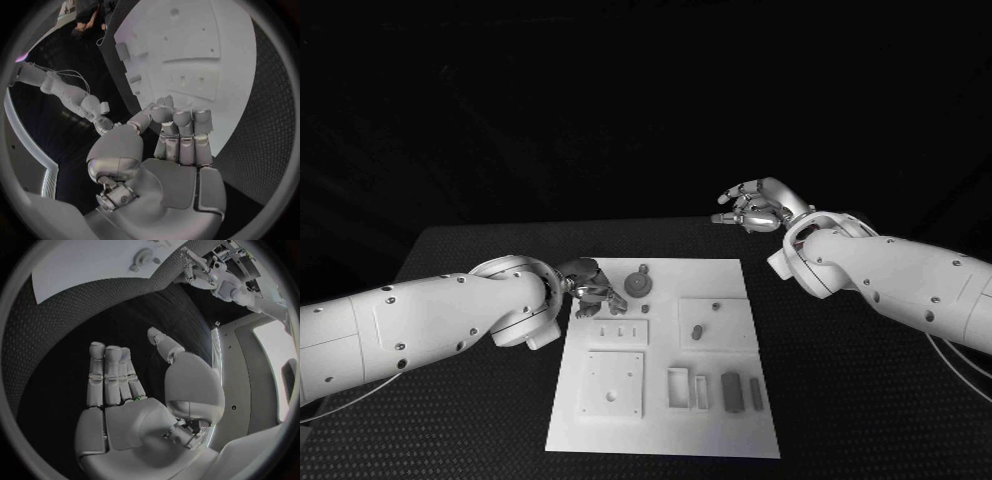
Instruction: Assemble the parts on the task board
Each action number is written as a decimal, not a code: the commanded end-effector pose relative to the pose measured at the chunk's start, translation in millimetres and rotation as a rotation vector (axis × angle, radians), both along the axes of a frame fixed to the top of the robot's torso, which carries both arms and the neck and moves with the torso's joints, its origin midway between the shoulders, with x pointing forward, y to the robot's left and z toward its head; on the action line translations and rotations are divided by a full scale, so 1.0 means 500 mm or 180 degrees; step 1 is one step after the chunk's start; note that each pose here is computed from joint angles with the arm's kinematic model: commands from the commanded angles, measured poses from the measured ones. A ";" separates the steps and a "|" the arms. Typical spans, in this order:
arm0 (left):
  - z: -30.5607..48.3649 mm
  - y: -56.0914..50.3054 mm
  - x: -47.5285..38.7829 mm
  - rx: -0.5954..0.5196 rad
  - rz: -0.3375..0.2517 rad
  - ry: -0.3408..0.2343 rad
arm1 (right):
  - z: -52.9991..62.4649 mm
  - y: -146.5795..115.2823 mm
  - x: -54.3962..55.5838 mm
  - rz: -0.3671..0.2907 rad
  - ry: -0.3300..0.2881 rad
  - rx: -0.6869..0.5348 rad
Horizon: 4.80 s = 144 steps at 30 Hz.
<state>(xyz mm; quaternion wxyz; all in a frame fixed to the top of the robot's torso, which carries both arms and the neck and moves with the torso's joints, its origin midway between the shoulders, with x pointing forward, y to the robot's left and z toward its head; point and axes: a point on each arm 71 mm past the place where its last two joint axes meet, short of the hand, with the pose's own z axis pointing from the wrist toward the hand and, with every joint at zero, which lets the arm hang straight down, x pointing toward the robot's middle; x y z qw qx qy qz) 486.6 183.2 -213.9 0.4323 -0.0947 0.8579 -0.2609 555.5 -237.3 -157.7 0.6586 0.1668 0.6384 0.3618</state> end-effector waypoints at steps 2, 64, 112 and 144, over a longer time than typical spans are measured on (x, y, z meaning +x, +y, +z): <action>-0.005 -0.001 0.002 0.0195 0.0051 -0.0111 | 0.000 0.007 0.001 0.0065 0.0023 0.0018; -0.063 -0.026 -0.019 0.0685 -0.0197 -0.0225 | -0.002 0.019 0.002 0.0124 0.0078 0.0000; -0.089 -0.037 -0.029 0.0748 -0.0279 -0.0029 | -0.004 0.022 0.002 0.0147 0.0110 -0.0004; -0.094 -0.038 -0.032 0.0742 -0.0332 0.0208 | -0.005 0.026 0.005 0.0155 0.0120 -0.0007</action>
